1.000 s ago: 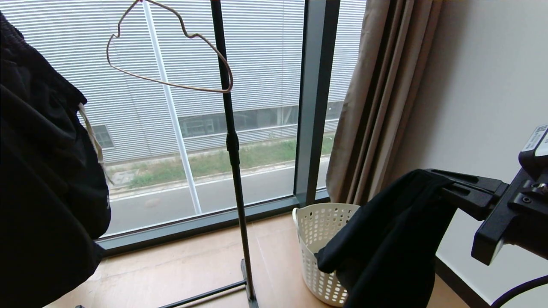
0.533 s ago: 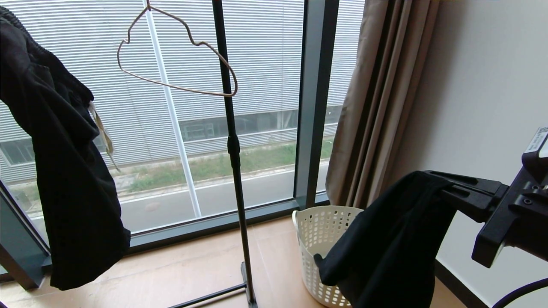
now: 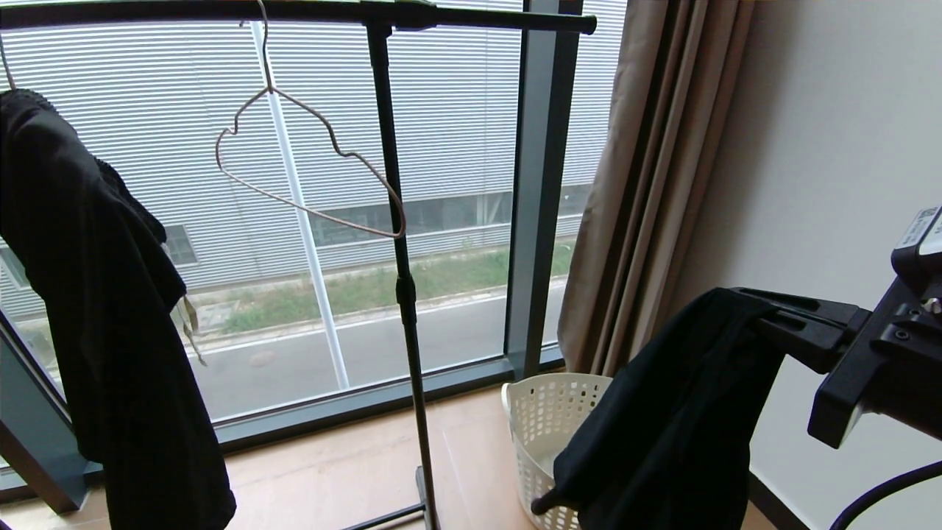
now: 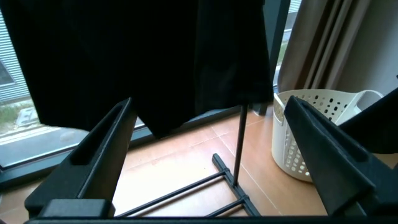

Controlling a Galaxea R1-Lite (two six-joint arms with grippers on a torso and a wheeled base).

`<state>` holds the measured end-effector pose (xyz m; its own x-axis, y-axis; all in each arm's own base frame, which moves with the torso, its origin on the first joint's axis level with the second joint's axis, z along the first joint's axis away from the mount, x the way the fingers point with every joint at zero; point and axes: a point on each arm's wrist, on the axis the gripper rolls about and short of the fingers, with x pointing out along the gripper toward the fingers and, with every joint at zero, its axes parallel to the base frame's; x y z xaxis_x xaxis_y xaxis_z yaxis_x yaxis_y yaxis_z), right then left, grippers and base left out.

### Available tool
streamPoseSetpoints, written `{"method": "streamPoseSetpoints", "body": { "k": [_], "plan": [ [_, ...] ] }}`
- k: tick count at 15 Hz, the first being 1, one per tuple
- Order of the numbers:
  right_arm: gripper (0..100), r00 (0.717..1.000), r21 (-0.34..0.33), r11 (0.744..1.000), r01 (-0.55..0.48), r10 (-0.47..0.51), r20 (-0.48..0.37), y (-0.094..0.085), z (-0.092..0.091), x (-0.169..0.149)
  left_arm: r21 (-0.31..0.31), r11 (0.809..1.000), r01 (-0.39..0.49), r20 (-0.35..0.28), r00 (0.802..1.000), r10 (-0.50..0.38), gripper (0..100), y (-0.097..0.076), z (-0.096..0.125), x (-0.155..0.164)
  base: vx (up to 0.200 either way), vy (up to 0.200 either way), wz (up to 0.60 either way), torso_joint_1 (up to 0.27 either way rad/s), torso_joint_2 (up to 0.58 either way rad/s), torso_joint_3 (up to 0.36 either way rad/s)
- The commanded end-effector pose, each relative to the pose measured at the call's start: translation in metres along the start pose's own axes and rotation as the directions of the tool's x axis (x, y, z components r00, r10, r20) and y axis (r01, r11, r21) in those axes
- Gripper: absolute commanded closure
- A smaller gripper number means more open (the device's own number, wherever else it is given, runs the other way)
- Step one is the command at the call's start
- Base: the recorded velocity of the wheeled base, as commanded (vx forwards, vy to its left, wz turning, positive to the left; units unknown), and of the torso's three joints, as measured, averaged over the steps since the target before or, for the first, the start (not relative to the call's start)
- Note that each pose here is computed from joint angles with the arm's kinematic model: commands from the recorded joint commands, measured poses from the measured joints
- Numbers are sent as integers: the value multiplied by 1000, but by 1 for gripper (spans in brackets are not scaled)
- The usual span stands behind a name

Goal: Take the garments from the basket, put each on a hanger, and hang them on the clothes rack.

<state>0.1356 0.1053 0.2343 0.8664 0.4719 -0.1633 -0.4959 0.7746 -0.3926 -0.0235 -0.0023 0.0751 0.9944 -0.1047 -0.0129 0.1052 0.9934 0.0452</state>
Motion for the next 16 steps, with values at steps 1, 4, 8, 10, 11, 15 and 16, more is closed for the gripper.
{"method": "streamPoseSetpoints", "body": {
  "k": [1,4,8,10,11,15,16],
  "plan": [
    [100,1000,-2,1000,-6,6,-1,0,-1,0,-1,1000,-1,-1,1000,1,0,0,0,0,0,0,0,119,-471,-344],
    [100,1000,-2,1000,-6,6,-1,1,-1,0,-2,1000,-1,-1,1000,1,0,0,0,0,0,0,0,142,-481,-330],
    [100,1000,-1,1000,-5,5,0,0,-1,0,-2,1000,-2,-1,1000,2,0,0,0,0,0,0,0,172,-497,-323],
    [100,1000,-3,1000,-6,6,-3,1,-1,0,-2,1000,-2,-1,1000,2,0,0,0,0,0,0,0,190,-510,-317],
    [100,1000,-3,1000,-8,8,-2,1,-1,0,-2,1000,-2,-1,1000,2,0,0,0,0,0,0,0,193,-520,-310],
    [100,1000,-3,1000,-9,9,-2,1,-1,0,4,1000,3,-1,1000,-3,0,0,0,0,0,0,0,222,-538,-319],
    [100,1000,-3,1000,-9,9,-2,1,-1,0,2,1000,3,-1,1000,-3,0,0,0,0,0,0,0,227,-549,-320]
  ]
}}
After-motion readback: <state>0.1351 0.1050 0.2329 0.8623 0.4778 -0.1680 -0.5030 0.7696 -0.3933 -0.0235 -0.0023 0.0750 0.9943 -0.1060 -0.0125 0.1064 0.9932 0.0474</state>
